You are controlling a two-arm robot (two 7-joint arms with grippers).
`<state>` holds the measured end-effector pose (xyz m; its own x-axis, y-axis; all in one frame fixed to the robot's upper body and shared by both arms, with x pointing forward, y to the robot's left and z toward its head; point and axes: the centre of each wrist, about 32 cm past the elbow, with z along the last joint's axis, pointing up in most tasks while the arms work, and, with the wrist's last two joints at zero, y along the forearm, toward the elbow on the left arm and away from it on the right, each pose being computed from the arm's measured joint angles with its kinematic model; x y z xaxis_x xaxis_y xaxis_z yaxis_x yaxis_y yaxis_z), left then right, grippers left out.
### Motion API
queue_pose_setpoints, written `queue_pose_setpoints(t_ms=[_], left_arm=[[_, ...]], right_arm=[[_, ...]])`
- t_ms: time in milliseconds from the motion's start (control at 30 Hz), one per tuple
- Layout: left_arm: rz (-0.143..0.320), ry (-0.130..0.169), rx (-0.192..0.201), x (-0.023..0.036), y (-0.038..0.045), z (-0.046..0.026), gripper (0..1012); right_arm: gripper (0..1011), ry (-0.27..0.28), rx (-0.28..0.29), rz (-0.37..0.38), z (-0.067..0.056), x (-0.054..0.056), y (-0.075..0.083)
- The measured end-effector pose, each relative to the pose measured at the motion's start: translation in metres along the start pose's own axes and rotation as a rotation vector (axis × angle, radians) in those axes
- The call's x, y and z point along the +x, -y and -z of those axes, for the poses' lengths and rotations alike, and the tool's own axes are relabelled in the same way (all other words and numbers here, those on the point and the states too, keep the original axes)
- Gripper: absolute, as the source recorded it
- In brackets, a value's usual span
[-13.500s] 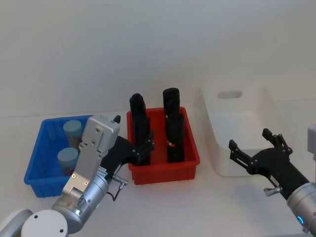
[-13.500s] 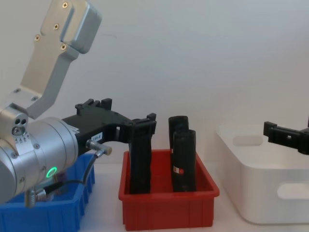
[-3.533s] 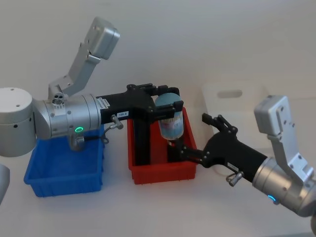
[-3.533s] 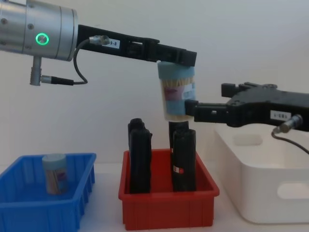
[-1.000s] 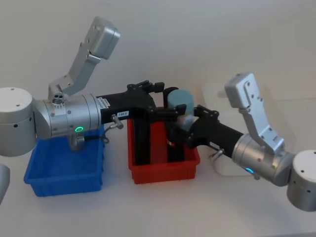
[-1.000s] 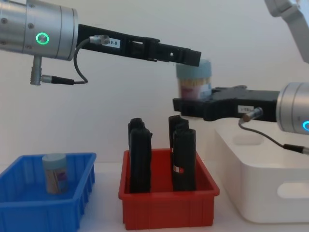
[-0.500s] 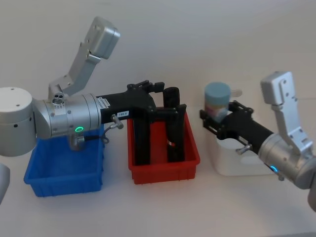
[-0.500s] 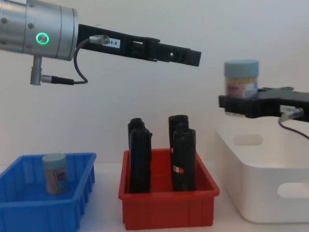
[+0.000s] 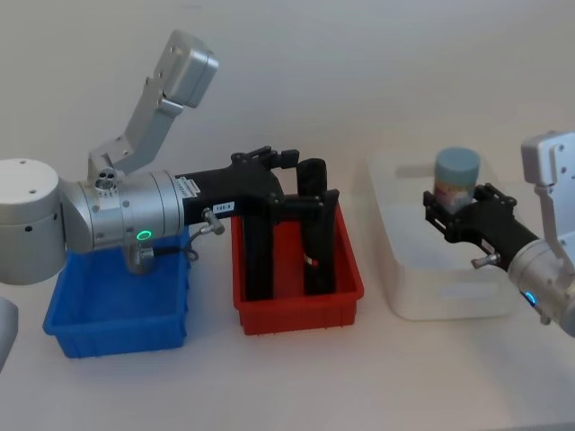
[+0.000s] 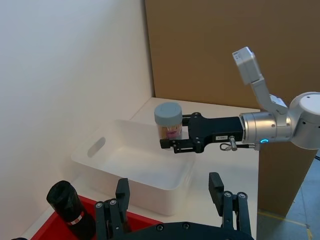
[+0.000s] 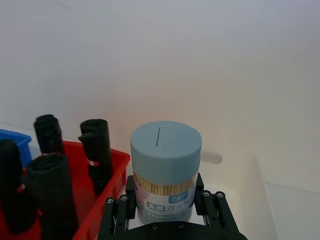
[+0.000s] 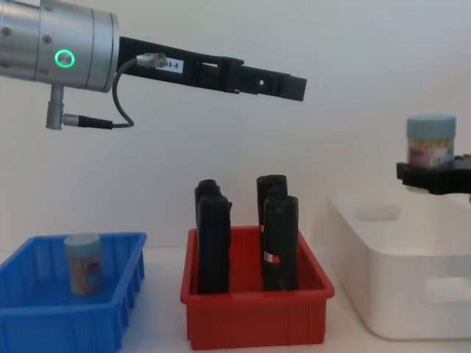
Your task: Pick the cotton swabs from the blue box and place them into the white box.
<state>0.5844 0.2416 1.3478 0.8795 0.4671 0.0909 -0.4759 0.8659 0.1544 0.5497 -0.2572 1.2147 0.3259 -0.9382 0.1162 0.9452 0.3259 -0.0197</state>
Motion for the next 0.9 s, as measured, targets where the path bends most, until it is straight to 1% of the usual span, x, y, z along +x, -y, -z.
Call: queue_pose_setpoints(t_ms=[100,200,233,333,600,733,800,833,867,900], left_arm=[[0.000,0.000,0.000,0.0000,0.0000,0.0000,1003],[0.000,0.000,0.000,0.0000,0.0000,0.0000,1003],[0.000,0.000,0.000,0.0000,0.0000,0.0000,1003],[0.000,0.000,0.000,0.0000,0.0000,0.0000,1003],[0.000,0.000,0.000,0.0000,0.0000,0.0000,1003],[0.000,0.000,0.000,0.0000,0.0000,0.0000,1003],[0.000,0.000,0.000,0.0000,0.0000,0.0000,1003],[0.000,0.000,0.000,0.0000,0.0000,0.0000,1003],[0.000,0.000,0.000,0.0000,0.0000,0.0000,1003],[0.000,0.000,0.000,0.0000,0.0000,0.0000,1003]], right_arm=[[633,-0.009,-0.024,0.021,0.006,0.006,-0.006],[633,-0.014,-0.041,0.030,0.010,0.010,-0.012],[633,-0.018,-0.056,0.035,0.014,0.012,-0.015],[633,-0.026,-0.082,0.036,0.020,0.016,-0.021],[633,-0.044,-0.134,0.022,0.033,0.022,-0.035],[719,-0.051,-0.152,0.013,0.039,0.023,-0.040],[793,-0.053,-0.155,0.010,0.040,0.023,-0.042],[809,-0.053,-0.155,0.009,0.040,0.024,-0.042],[863,-0.054,-0.157,0.007,0.041,0.024,-0.043],[863,-0.055,-0.157,0.007,0.042,0.024,-0.043]])
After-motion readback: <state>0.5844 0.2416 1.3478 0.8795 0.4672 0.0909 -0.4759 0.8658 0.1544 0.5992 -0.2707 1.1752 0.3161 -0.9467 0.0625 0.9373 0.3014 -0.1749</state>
